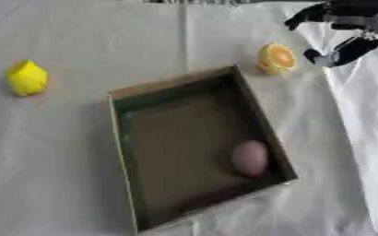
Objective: Pick up objects on the table and place them in the box.
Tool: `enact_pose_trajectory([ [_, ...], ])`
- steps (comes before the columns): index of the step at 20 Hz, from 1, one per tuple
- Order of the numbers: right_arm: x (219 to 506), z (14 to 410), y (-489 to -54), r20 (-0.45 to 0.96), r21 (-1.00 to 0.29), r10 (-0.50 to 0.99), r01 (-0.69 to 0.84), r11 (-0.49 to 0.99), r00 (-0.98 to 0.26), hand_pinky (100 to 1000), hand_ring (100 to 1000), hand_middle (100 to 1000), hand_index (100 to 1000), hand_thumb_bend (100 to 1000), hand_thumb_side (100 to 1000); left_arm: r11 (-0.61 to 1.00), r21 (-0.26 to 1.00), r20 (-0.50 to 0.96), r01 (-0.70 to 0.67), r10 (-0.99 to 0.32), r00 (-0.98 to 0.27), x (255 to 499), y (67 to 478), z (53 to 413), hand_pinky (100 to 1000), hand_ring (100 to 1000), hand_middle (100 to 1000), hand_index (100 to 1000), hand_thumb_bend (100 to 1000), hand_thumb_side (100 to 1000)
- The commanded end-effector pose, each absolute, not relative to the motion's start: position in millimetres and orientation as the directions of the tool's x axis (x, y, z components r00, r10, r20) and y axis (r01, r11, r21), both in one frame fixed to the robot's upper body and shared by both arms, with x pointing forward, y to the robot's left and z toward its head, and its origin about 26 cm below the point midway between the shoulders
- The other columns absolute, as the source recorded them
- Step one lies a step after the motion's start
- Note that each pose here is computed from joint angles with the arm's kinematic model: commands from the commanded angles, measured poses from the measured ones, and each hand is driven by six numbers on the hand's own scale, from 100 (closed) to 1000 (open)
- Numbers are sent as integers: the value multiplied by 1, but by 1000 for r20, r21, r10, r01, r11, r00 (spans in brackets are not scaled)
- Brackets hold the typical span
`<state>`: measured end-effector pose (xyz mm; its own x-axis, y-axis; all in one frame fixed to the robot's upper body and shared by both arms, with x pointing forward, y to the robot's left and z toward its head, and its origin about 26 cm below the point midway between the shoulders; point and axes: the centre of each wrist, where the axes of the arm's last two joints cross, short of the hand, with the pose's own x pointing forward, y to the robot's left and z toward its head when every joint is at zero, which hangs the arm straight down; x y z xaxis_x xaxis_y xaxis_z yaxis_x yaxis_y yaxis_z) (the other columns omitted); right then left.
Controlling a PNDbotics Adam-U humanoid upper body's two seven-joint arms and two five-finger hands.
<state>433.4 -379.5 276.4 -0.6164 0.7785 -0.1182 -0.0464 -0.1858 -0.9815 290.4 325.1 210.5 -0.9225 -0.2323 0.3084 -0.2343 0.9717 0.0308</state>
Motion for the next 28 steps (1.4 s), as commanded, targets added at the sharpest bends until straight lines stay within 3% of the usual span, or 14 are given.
enact_pose_trajectory([
  [1, 435, 287, -382, -159, -977, 788, -19, -211, -595, 1000, 1000, 880, 1000, 100, 354, 973, 37, 285, -227, -228, -931, 288, 325, 218, 890, 790, 769, 854, 100, 597],
  [2, 436, 285, -381, -163, -976, 788, -22, -218, -594, 1000, 1000, 887, 1000, 100, 408, 973, 37, 285, -226, -227, -931, 289, 324, 218, 891, 790, 769, 854, 100, 597],
  [8, 442, 277, -377, -171, -970, 783, -39, -241, -597, 1000, 1000, 902, 1000, 100, 518, 975, 37, 286, -221, -222, -932, 289, 323, 218, 892, 790, 770, 853, 100, 598],
  [18, 453, 265, -376, -201, -960, 794, -48, -277, -574, 1000, 1000, 913, 1000, 100, 626, 977, 26, 286, -210, -209, -935, 290, 321, 219, 894, 790, 770, 850, 100, 599],
  [23, 456, 259, -378, -209, -956, 800, -55, -288, -563, 1000, 1000, 901, 1000, 100, 608, 978, 19, 290, -206, -202, -935, 291, 319, 218, 895, 790, 770, 850, 100, 600],
  [26, 457, 257, -378, -209, -955, 803, -61, -290, -558, 1000, 1000, 892, 1000, 100, 553, 979, 14, 293, -201, -197, -936, 291, 319, 218, 896, 789, 770, 849, 100, 601],
  [28, 458, 256, -378, -208, -954, 806, -67, -292, -555, 991, 985, 836, 1000, 100, 490, 980, 13, 295, -200, -194, -935, 291, 319, 218, 897, 789, 770, 849, 100, 601],
])
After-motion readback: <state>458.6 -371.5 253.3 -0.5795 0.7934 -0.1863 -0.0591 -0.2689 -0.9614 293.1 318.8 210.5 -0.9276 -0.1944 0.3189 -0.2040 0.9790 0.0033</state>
